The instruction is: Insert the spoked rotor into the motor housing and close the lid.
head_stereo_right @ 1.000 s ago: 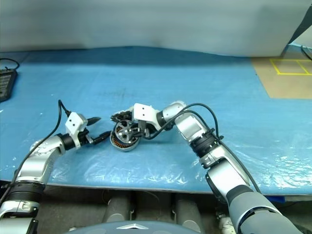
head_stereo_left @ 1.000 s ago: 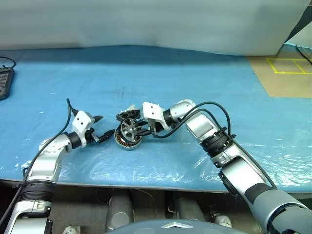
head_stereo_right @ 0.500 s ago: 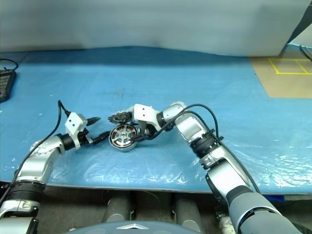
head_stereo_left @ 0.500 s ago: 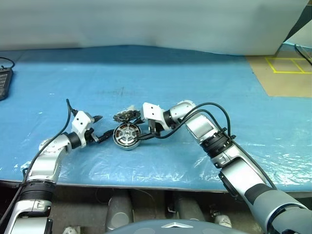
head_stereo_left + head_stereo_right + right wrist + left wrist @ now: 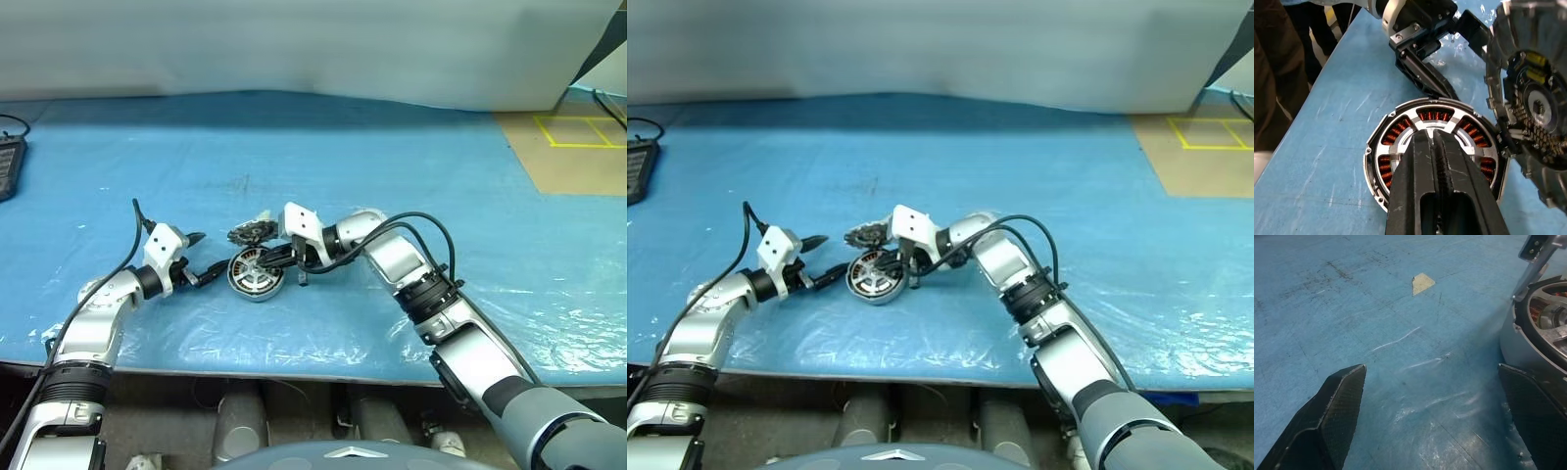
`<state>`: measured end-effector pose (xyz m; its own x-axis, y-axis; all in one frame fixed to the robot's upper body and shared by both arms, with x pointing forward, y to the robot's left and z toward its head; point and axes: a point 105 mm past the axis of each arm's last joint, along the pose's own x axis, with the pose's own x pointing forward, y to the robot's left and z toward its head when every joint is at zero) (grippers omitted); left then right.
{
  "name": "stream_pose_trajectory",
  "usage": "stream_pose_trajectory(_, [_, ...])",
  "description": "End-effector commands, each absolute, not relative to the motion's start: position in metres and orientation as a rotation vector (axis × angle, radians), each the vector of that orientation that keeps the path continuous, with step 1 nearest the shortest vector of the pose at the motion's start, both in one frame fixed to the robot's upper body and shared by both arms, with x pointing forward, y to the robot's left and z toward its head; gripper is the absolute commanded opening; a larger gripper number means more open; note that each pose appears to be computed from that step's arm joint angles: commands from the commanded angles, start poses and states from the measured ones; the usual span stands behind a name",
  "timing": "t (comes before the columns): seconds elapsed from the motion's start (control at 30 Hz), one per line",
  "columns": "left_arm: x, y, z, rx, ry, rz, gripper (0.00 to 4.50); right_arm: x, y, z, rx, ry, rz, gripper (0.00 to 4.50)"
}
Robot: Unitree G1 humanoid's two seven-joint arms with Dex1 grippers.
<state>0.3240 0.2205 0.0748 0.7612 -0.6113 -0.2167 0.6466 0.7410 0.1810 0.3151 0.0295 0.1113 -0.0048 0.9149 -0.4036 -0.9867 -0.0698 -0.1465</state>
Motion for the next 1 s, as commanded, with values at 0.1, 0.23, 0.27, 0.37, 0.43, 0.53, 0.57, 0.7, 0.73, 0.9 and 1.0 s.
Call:
stream_pose_trajectory(0.1, [0.325, 0.228, 0.086, 0.282, 0.114, -0.669, 4.5, 0.318, 0.041, 0.124, -0.419, 0.138, 1.571, 0.01])
stream_pose_trajectory(0.23, [0.325, 0.226, 0.087, 0.279, 0.111, -0.671, 4.5, 0.328, 0.048, 0.12, -0.377, 0.154, 1.517, 0.01])
stream_pose_trajectory(0.27, [0.325, 0.226, 0.087, 0.278, 0.111, -0.672, 4.5, 0.33, 0.049, 0.118, -0.375, 0.159, 1.506, 0.01])
stream_pose_trajectory(0.37, [0.325, 0.225, 0.088, 0.278, 0.109, -0.674, 4.5, 0.331, 0.046, 0.1, -0.4, 0.214, 1.485, 0.01])
stream_pose_trajectory(0.43, [0.325, 0.225, 0.088, 0.278, 0.108, -0.673, 4.5, 0.331, 0.043, 0.092, -0.427, 0.235, 1.483, 0.01])
stream_pose_trajectory(0.53, [0.325, 0.225, 0.088, 0.278, 0.108, -0.673, 4.5, 0.327, 0.037, 0.083, -0.45, 0.261, 1.497, 0.01])
stream_pose_trajectory(0.57, [0.325, 0.225, 0.088, 0.278, 0.108, -0.673, 4.5, 0.324, 0.035, 0.078, -0.47, 0.273, 1.499, 0.01])
stream_pose_trajectory(0.7, [0.325, 0.223, 0.089, 0.276, 0.108, -0.678, 4.5, 0.324, 0.03, 0.072, -0.509, 0.27, 1.475, 0.01])
stream_pose_trajectory(0.73, [0.325, 0.223, 0.089, 0.275, 0.107, -0.678, 4.5, 0.325, 0.032, 0.081, -0.456, 0.242, 1.48, 0.01])
stream_pose_trajectory(0.9, [0.326, 0.221, 0.089, 0.273, 0.105, -0.682, 4.5, 0.31, 0.031, 0.133, -0.252, 0.094, 1.575, 0.01])
stream_pose_trajectory(1.0, [0.327, 0.219, 0.09, 0.27, 0.104, -0.686, 4.5, 0.307, 0.021, 0.146, -0.233, 0.081, 1.578, 0.01])
